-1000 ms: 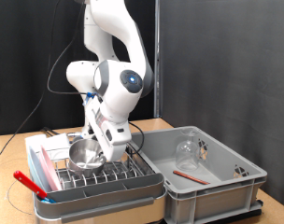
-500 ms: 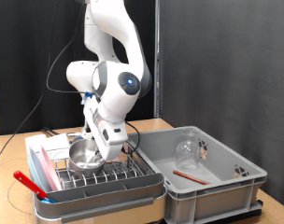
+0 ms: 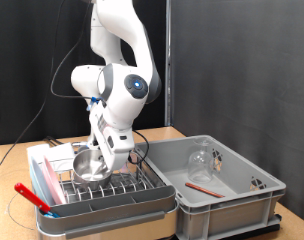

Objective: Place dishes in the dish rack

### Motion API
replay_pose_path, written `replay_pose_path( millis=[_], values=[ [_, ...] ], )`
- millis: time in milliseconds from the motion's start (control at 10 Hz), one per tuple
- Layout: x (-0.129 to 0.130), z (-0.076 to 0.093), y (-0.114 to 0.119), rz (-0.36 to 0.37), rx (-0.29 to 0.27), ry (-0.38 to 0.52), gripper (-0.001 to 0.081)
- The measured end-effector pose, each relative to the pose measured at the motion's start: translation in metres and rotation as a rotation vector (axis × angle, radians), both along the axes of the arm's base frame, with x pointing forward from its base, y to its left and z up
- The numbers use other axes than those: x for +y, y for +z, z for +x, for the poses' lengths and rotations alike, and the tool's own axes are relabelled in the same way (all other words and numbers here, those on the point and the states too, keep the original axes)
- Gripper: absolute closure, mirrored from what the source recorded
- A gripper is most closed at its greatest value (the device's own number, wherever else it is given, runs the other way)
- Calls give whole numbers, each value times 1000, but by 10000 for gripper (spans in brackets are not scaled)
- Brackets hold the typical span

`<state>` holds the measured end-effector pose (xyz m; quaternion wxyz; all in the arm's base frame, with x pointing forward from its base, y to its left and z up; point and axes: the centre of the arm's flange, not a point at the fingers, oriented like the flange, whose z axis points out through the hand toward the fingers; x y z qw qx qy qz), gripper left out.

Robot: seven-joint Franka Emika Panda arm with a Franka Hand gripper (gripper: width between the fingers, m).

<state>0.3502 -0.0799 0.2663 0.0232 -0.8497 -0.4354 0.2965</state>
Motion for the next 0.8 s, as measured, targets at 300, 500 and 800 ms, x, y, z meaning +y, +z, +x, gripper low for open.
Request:
replay_pose_path(
  millis=[300, 500, 800],
  values=[
    [-4, 1, 2, 0, -9, -19, 483],
    [-7, 1, 5, -2, -17, -29, 741],
    [-9, 2, 8, 15, -16, -39, 743]
  ],
)
